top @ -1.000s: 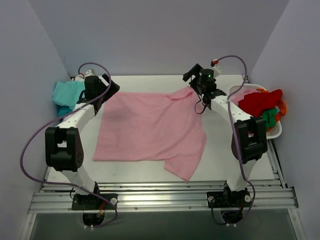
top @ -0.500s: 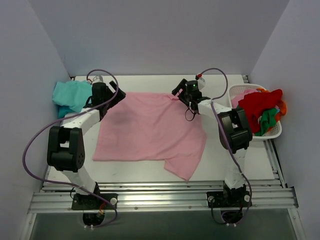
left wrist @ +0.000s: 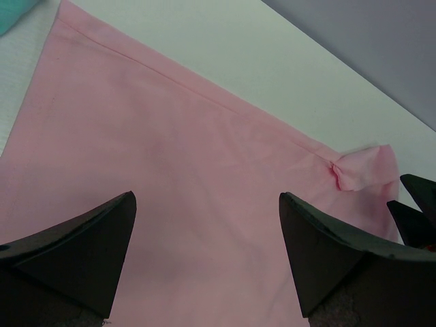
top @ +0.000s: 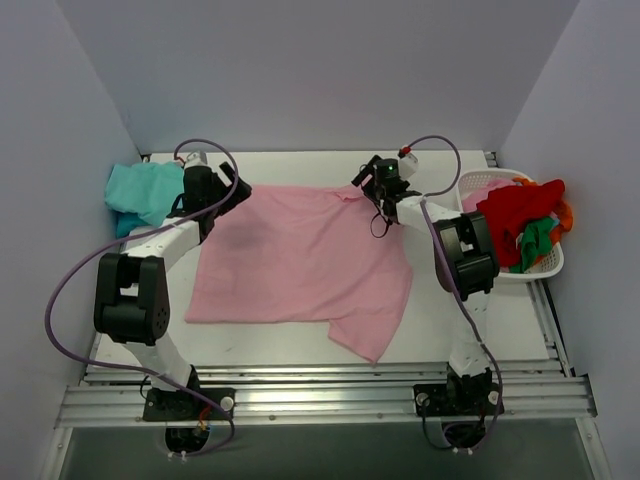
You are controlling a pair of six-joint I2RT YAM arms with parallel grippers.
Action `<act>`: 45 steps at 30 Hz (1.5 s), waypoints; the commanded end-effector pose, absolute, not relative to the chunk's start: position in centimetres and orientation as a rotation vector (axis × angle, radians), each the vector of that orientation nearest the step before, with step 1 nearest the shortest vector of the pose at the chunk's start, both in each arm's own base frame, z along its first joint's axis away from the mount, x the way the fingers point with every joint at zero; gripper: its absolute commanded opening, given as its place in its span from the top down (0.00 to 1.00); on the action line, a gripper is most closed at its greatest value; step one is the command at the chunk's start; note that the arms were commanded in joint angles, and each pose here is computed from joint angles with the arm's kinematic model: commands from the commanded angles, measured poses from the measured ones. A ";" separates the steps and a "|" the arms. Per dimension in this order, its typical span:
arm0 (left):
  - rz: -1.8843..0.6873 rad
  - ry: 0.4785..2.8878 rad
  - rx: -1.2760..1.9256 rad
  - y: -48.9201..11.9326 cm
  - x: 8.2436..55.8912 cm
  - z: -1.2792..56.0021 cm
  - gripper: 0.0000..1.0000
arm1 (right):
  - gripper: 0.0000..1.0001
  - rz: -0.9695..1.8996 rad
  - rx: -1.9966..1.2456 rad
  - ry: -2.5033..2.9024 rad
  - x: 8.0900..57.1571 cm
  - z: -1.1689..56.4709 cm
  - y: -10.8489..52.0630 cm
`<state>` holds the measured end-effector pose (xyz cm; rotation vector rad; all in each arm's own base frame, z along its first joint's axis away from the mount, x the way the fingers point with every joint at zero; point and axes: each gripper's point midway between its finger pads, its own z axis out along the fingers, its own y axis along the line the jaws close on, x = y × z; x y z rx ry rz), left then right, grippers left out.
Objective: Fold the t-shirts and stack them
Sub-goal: Flatten out the tshirt
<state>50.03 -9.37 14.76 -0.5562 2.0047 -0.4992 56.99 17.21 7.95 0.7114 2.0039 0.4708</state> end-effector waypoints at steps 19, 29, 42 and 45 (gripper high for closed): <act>-0.496 1.950 -0.514 -9.1 51.3 15.8 0.04 | 0.33 0.444 0.761 1.975 59.9 6.4 15.6; -0.490 1.964 -0.511 -9.2 51.9 14.9 0.04 | 0.73 0.455 0.750 1.982 61.0 5.6 16.0; -0.483 1.977 -0.510 -9.3 52.2 14.1 0.04 | 0.89 0.460 0.756 1.981 61.3 5.2 15.6; -0.484 1.978 -0.512 -9.3 52.3 13.9 0.04 | 0.89 0.448 0.765 1.986 61.2 5.1 15.2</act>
